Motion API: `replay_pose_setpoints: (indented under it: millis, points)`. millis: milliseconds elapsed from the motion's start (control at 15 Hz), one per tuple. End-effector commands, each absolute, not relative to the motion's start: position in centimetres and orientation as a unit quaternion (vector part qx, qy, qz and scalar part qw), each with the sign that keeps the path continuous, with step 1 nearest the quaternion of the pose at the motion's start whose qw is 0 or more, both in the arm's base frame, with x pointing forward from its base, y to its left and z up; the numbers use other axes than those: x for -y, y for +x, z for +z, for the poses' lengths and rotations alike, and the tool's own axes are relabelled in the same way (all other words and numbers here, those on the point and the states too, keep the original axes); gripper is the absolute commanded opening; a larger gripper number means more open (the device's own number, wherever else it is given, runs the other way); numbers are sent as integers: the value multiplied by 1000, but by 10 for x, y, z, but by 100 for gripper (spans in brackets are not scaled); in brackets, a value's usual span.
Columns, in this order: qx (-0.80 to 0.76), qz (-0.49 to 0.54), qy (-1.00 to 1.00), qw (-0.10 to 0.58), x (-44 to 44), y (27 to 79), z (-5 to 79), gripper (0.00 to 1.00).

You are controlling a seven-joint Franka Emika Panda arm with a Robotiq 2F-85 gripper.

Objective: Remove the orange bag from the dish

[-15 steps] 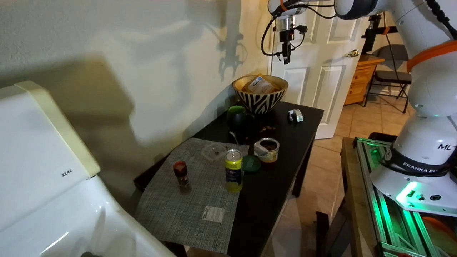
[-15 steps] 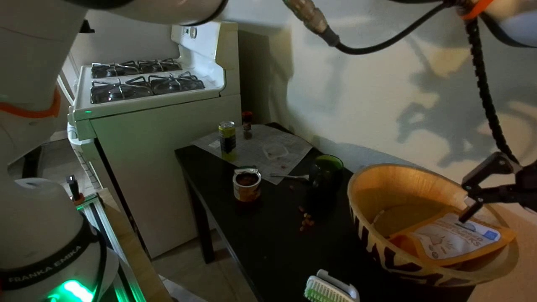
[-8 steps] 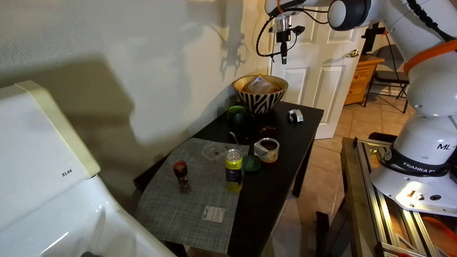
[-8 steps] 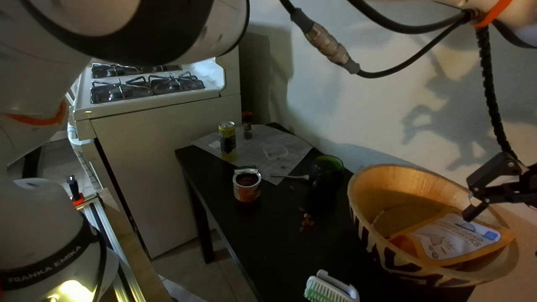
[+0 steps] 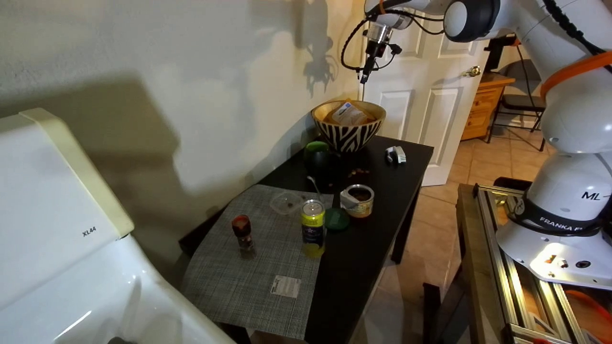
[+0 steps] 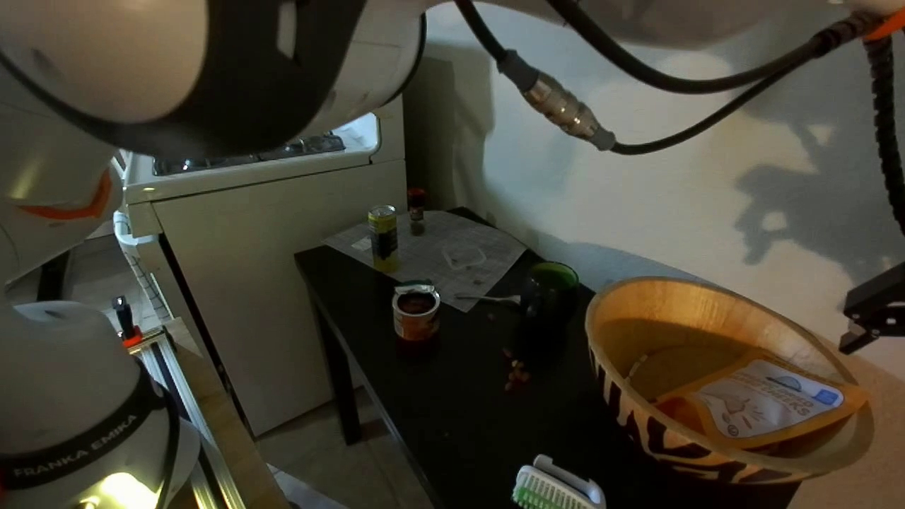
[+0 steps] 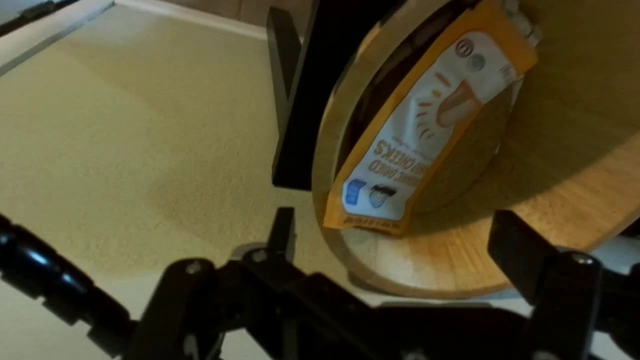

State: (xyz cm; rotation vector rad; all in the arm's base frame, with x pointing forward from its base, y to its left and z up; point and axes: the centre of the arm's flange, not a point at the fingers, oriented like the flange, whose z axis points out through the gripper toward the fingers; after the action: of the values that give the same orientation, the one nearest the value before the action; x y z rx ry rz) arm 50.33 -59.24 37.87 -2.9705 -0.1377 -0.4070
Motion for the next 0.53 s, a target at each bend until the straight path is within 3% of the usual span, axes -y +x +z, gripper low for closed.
replay_pose_setpoints:
  millis: [0,200,467]
  points:
    - [14,-215,-974,72,604,504,344,98]
    - [0,-212,-974,81,602,507,312,93]
    - [4,-220,-971,97,592,514,294,68]
